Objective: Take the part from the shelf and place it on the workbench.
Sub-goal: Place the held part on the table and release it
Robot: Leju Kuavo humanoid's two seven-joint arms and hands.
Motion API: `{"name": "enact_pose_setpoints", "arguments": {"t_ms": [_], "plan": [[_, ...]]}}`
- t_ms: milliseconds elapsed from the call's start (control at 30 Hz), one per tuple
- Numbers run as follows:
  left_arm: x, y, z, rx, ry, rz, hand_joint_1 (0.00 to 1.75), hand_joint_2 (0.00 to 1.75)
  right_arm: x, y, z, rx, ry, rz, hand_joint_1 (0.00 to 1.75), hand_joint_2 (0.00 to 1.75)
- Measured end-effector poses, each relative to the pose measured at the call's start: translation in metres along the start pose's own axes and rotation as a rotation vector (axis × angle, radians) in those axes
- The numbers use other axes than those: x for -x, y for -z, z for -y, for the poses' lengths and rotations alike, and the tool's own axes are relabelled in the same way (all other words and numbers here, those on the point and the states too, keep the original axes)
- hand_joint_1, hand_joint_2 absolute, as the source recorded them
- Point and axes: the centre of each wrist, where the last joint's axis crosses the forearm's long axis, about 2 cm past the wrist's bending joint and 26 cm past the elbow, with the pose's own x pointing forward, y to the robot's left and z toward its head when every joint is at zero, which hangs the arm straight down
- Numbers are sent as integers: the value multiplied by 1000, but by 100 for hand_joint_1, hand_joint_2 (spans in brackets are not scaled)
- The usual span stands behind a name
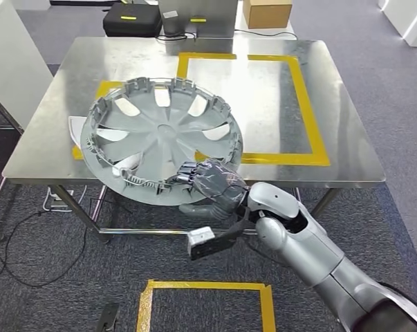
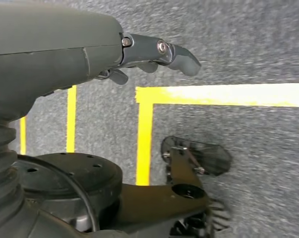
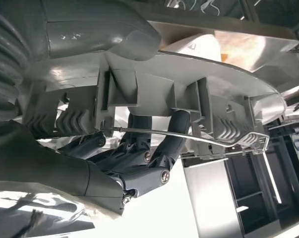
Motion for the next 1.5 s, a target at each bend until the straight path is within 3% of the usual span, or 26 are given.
{"name": "enact_pose_setpoints", "arguments": {"t_ms": [467,700,1100,1333,1467,1500], "plan": [[-11,1,5,42,63,33,0,175,20,43,6,-12,-5,-156,175,175],[-18,1,10,82,85,51,0,175,40,61,31,14,-105,-284,175,175],[-18,1,12,99,82,53,0,175,79,43,38,-62,-251,-548,175,175],[-16,0,12,110,74,56,0,175,96,21,33,-94,-233,-635,175,175],[-16,0,12,110,78,58,0,175,101,14,33,-99,-232,-648,0,0],[-16,0,12,111,80,60,0,175,102,13,34,-94,-232,-648,0,0]]}}
